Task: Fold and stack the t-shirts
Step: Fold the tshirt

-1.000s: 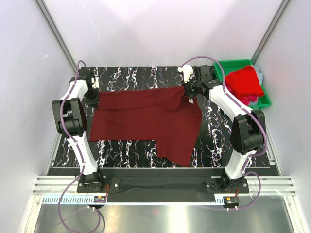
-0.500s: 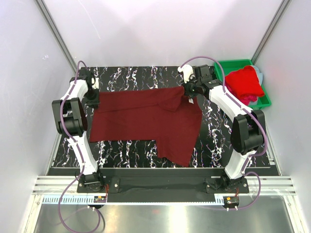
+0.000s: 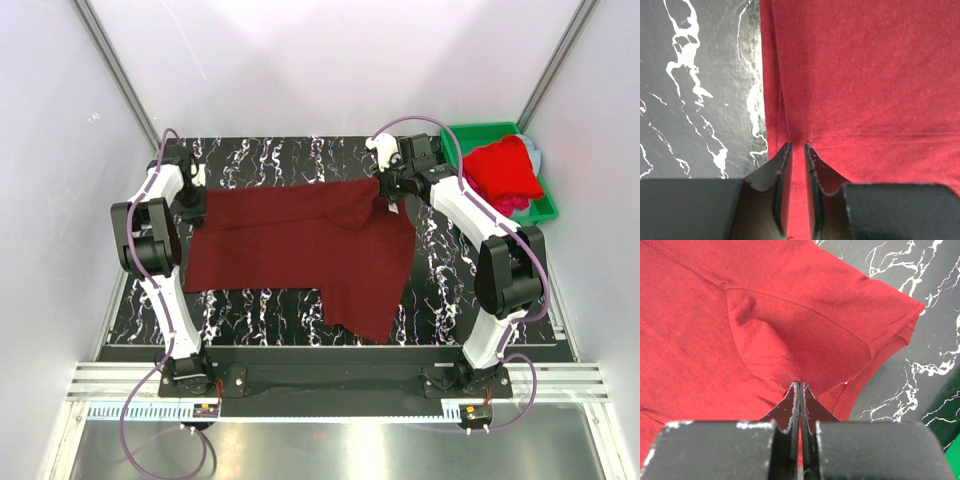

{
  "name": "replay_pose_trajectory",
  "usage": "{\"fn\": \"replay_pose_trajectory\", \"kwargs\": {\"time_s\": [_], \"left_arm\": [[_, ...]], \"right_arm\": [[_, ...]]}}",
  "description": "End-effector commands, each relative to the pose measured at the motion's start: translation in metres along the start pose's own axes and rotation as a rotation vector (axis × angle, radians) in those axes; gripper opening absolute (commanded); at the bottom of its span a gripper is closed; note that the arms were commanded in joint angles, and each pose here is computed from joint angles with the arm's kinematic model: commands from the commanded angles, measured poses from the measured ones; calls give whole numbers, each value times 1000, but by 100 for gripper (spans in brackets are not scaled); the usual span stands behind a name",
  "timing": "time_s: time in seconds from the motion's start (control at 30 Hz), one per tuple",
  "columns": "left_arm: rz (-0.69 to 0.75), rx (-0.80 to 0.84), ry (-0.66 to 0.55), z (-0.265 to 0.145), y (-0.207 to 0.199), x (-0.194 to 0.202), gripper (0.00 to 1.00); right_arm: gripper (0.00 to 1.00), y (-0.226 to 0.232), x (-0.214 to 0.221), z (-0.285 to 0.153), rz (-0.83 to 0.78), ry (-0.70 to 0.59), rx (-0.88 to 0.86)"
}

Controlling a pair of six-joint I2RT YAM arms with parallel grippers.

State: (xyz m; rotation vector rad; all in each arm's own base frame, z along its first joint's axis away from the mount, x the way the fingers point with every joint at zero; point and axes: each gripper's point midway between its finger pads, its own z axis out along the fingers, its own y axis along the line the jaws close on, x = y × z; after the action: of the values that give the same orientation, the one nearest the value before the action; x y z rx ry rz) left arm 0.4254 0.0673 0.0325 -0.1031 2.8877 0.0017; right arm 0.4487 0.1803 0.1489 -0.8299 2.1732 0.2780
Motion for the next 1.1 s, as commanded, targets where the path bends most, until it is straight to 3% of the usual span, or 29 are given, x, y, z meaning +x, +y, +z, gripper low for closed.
{"fn": "replay_pose_trajectory", "kwargs": {"time_s": [0.0, 0.83, 1.0, 1.07], "left_arm": [[3, -3, -50, -6, 2, -19, 20], [-2, -10, -22, 5, 4, -13, 19], [-7, -6, -30, 2, 4, -14, 2], [-5, -4, -32, 0, 3, -14, 0]], "right_arm": [[0, 0, -15, -5, -26, -54, 1], [0, 1, -15, -3, -27, -53, -4], [0, 0, -16, -3, -26, -52, -3], [0, 0, -16, -2, -26, -54, -3]]}}
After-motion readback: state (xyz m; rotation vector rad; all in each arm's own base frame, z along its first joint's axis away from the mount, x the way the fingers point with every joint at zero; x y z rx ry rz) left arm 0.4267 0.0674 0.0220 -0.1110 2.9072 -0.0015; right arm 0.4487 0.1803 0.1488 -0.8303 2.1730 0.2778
